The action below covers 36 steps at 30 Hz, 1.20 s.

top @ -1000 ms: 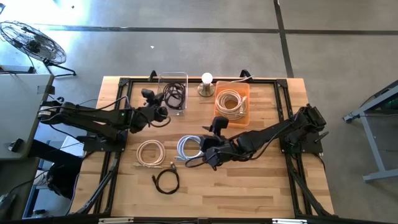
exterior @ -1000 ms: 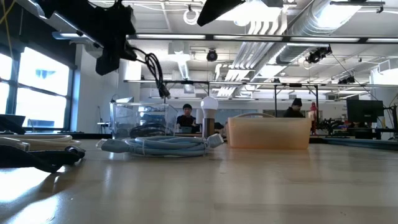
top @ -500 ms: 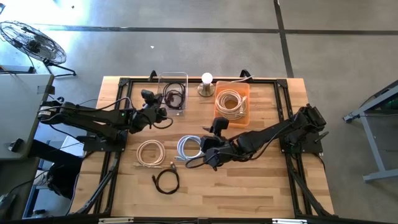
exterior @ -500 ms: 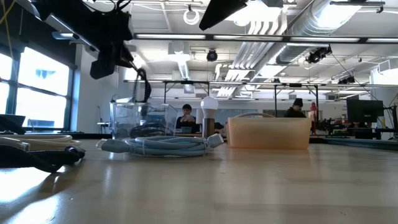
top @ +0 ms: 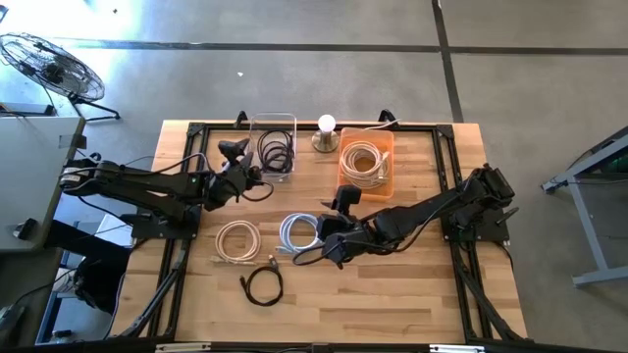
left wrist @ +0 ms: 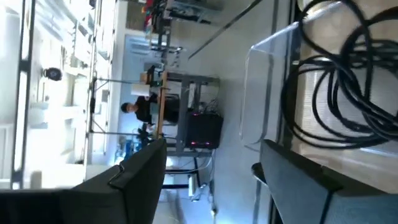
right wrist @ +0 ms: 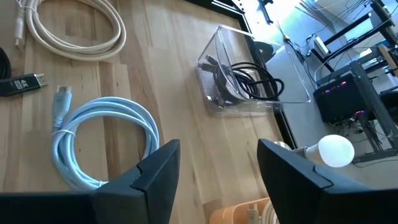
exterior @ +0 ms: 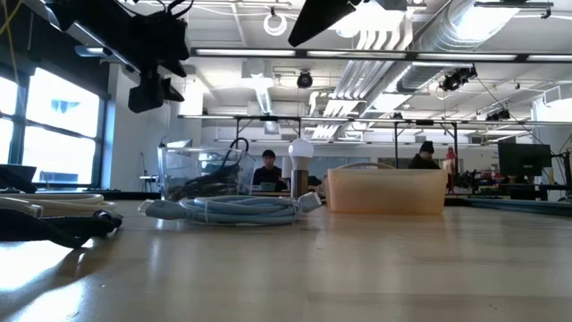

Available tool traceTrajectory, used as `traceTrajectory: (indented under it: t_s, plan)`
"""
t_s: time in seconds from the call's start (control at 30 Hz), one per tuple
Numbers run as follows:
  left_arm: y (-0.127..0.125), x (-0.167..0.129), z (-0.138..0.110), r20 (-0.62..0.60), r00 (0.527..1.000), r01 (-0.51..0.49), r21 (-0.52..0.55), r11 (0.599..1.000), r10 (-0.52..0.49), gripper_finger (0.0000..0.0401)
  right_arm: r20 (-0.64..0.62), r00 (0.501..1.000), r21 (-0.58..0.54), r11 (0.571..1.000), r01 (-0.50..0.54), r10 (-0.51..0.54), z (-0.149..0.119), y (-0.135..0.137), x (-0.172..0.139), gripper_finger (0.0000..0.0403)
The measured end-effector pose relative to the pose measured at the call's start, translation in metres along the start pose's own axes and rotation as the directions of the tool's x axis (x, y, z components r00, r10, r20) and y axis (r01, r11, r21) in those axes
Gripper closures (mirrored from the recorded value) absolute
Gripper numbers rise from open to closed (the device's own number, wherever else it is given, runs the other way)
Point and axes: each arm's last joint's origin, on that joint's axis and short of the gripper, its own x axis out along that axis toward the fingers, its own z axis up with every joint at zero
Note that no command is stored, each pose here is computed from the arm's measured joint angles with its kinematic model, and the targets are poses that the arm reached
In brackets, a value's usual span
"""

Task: Pick & Place USB Port
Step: Put the light brown charger cable into the orange bin

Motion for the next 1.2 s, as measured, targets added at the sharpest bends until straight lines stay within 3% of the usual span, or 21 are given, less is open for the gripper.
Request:
traceTrajectory:
  t_s: [0.23,0.43,0.5,0.63,0.77,1.03,1.2]
  plan:
    - [-0.004,-0.021,-0.001,0.180,0.973,0.127,0.092,0.988,-0.142,0.0149,-0.034,0.999,0.010,1.000,-0.005,0.005,-0.004,0.000,0.000,0.0197]
    - [-0.004,-0.051,-0.017,0.350,0.873,0.341,0.063,0.938,-0.340,0.0149,-0.051,0.998,0.028,0.999,-0.028,0.029,-0.006,0.000,0.000,0.0197]
    - [0.001,-0.058,-0.024,0.375,0.818,0.458,0.035,0.888,-0.437,0.0149,-0.051,0.998,0.029,0.999,-0.028,0.029,-0.006,0.000,0.000,0.0196]
    - [0.010,-0.068,-0.041,0.323,0.673,0.706,-0.011,0.708,-0.666,0.0149,-0.049,0.998,0.034,0.999,-0.028,0.030,-0.005,0.000,0.000,0.0197]
    - [0.011,-0.072,-0.052,0.225,0.565,0.819,-0.031,0.573,-0.794,0.0149,-0.047,0.998,0.037,0.999,-0.028,0.030,-0.005,0.000,0.000,0.0196]
    - [-0.001,-0.074,-0.045,0.159,0.410,0.912,-0.093,0.400,-0.898,0.0149,-0.036,0.999,0.056,0.998,-0.030,0.032,-0.004,0.000,0.000,0.0197]
    - [-0.014,-0.074,-0.036,0.077,0.348,0.936,-0.092,0.341,-0.934,0.0149,-0.036,0.999,0.055,0.998,-0.031,0.033,-0.004,0.000,0.000,0.0196]
